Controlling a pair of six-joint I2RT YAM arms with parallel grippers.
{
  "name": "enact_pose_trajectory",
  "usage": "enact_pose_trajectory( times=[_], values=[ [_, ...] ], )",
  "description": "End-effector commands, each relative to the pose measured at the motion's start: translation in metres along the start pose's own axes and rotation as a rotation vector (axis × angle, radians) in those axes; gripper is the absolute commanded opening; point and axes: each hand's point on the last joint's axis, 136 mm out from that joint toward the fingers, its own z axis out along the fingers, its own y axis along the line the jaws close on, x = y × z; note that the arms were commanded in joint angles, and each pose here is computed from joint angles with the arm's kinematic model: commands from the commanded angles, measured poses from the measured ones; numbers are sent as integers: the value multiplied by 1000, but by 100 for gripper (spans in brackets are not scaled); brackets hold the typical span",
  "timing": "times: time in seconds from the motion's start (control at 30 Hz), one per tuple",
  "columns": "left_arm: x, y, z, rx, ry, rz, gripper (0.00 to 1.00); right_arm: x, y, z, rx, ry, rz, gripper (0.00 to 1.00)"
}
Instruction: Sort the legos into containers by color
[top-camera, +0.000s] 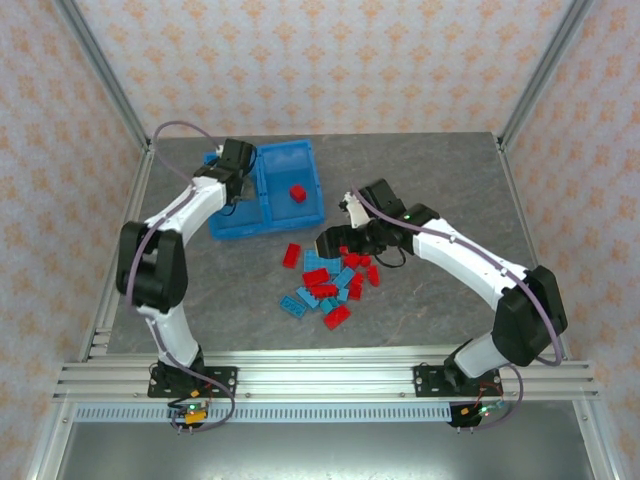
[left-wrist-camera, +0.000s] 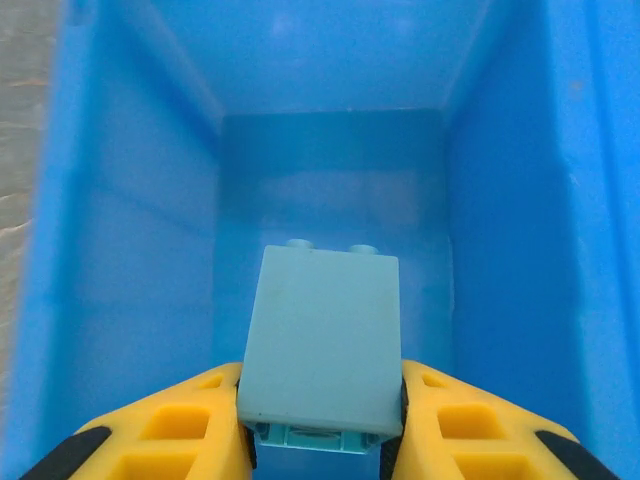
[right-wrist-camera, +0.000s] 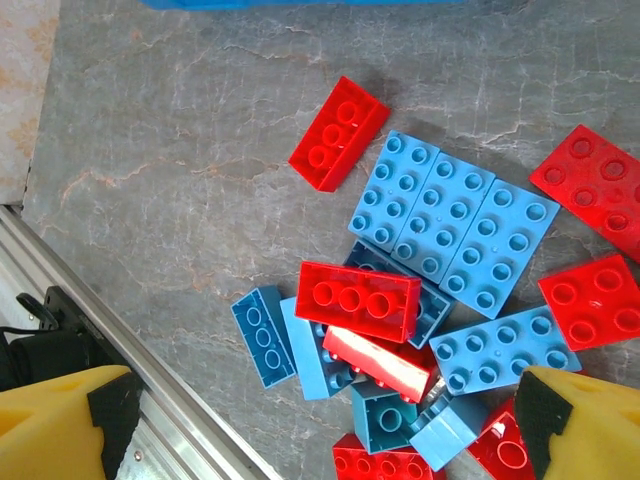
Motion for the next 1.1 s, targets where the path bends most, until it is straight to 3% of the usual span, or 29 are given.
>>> enact_pose_trajectory(
  times=[0.0,0.17,0.3,0.47,0.6,0.73,0.8,0.87,0.93,1.0,1.07],
  values=[
    [-16,0,20,-7,-22,-46,28,-10,6,-18,14,-65,-7,98],
    [-14,-7,32,23,10,-63,43,-11,0,-19,49,-79,10,98],
    [-19,-10,16,66,-13,-81,49,-17,-15,-16,134,-88,23,97],
    [-33,-4,-38,135,-96,-119,51,-20,-16,1,158,-52,21,95],
    [-32,-7,-112,256,-179,-122,51,-21,-7,26,212,-5,-67,95],
    [-14,-19,-196,338,-299,83,52,-23,7,61,288,54,-142,95],
    [0,-22,-229,381,-339,224,56,-26,15,83,303,58,-133,89],
    [16,-20,-253,431,-368,345,66,-26,22,107,291,71,-93,80],
    [39,-21,-273,511,-393,497,82,-28,25,126,288,77,-30,67],
    [68,-24,-287,606,-402,656,99,-29,21,140,316,77,27,65],
    [107,-26,-294,707,-384,845,100,-29,19,150,358,75,53,64]
  ],
)
